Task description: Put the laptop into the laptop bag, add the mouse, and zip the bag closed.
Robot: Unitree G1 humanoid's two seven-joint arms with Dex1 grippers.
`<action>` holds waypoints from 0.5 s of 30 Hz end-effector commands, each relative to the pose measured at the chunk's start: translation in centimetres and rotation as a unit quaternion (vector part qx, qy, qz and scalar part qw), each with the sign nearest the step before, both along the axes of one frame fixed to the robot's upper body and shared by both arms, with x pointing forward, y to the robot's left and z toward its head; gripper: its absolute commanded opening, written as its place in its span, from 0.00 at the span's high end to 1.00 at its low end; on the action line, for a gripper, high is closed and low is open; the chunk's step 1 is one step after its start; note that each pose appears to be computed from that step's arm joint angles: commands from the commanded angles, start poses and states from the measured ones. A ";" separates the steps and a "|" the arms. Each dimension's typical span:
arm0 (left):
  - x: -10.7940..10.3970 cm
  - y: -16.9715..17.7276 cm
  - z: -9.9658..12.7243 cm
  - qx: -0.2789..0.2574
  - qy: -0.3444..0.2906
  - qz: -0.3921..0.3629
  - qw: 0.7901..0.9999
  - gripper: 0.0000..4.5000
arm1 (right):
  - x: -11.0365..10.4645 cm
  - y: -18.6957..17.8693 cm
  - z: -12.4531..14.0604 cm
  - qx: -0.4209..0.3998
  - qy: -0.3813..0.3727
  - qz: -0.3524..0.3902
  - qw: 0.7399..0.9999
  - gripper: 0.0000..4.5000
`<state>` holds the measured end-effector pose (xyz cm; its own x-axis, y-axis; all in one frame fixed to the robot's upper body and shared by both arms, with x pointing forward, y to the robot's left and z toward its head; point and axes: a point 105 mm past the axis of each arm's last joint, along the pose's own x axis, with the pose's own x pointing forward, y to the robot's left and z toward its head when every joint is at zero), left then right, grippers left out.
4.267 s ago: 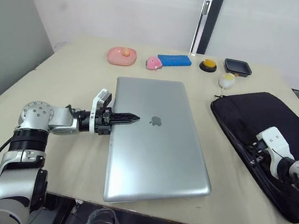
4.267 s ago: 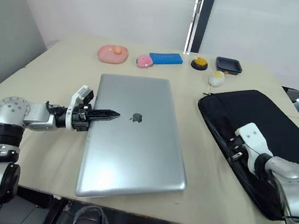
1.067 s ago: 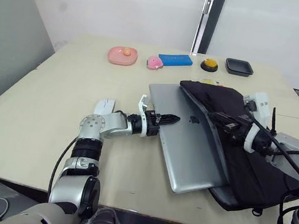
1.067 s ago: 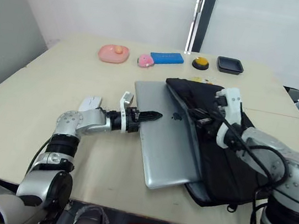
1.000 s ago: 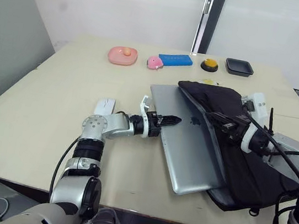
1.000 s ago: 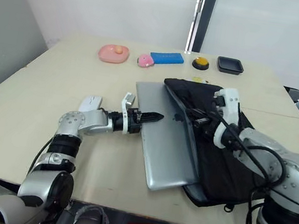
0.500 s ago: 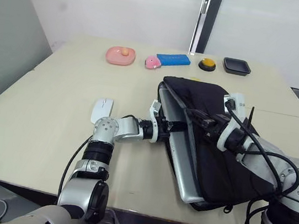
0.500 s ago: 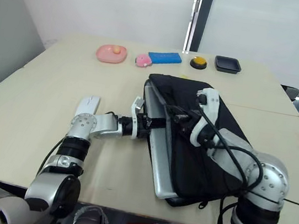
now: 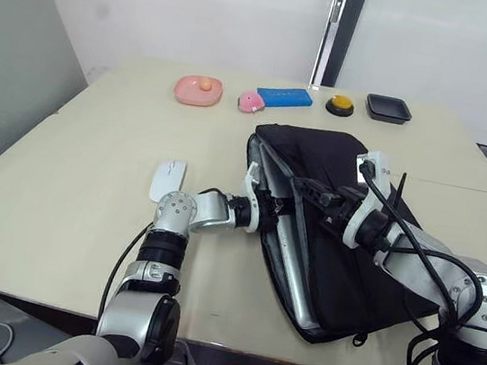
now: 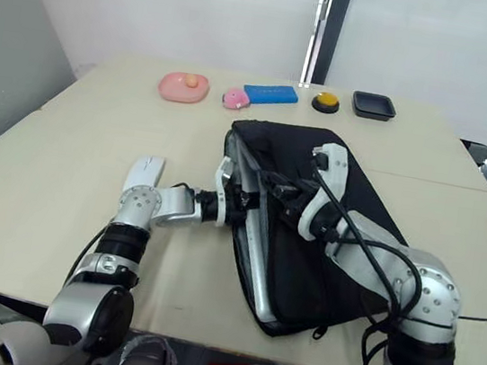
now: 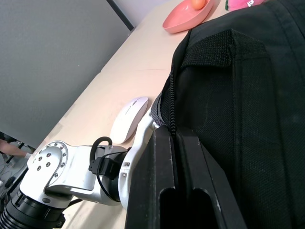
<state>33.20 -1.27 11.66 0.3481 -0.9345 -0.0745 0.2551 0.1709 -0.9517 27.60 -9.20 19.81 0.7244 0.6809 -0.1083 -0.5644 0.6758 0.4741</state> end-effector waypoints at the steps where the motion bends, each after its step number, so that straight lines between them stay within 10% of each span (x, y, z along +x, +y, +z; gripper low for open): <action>1: 0.0 -0.4 3.6 -0.057 -0.048 -0.013 0.997 0.92 | -0.3 -0.2 1.1 0.017 -0.019 0.002 1.000 1.00; 15: 2.0 -0.5 3.1 -0.043 -0.021 0.051 0.998 0.92 | -0.8 1.0 1.3 0.039 -0.014 0.019 0.999 1.00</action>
<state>35.03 -0.86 11.67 0.4567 -0.8860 -0.0798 0.1899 0.1847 -0.9643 27.55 -8.87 19.71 0.7233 0.6830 -0.1012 -0.5570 0.6638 0.4992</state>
